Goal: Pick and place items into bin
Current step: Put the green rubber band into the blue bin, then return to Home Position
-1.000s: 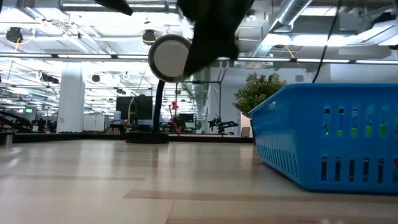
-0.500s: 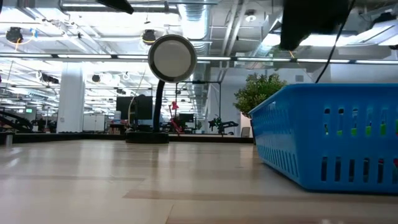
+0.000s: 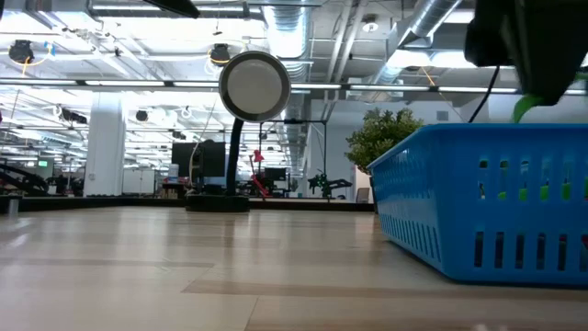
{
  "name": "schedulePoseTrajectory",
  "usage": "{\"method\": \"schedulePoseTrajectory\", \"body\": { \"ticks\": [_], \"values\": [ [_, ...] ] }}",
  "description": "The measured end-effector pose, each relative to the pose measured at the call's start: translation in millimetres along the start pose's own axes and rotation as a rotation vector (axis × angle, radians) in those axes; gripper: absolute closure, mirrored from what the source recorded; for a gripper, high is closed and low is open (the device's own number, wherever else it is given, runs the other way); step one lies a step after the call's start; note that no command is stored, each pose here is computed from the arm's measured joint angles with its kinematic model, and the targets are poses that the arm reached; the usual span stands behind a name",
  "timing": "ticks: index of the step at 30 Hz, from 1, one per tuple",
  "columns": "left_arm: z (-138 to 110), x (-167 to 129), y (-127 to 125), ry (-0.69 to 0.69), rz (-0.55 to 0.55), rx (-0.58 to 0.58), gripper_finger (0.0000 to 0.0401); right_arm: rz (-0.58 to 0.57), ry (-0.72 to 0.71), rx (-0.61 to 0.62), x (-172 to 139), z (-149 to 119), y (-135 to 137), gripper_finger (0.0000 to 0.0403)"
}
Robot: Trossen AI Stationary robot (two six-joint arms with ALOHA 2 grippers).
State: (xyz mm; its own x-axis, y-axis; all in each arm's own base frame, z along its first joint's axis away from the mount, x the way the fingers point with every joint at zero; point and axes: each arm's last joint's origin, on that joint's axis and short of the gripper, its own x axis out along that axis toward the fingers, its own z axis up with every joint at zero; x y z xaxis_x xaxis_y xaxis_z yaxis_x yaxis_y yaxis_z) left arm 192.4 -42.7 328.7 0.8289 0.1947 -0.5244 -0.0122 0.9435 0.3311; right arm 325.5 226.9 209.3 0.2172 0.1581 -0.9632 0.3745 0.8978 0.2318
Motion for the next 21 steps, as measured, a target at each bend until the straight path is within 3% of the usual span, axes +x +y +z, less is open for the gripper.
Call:
{"method": "schedulePoseTrajectory", "body": {
  "ticks": [14,21],
  "values": [
    [0,0,0,0.004,-0.001,0.026,0.0324,0.036,0.060,-0.012,-2,-4,2,0.0291],
    [-5,0,-1,0.052,-0.006,-0.017,0.0324,0.072,0.175,-0.146,-18,4,-14,0.0280]
  ]
}}
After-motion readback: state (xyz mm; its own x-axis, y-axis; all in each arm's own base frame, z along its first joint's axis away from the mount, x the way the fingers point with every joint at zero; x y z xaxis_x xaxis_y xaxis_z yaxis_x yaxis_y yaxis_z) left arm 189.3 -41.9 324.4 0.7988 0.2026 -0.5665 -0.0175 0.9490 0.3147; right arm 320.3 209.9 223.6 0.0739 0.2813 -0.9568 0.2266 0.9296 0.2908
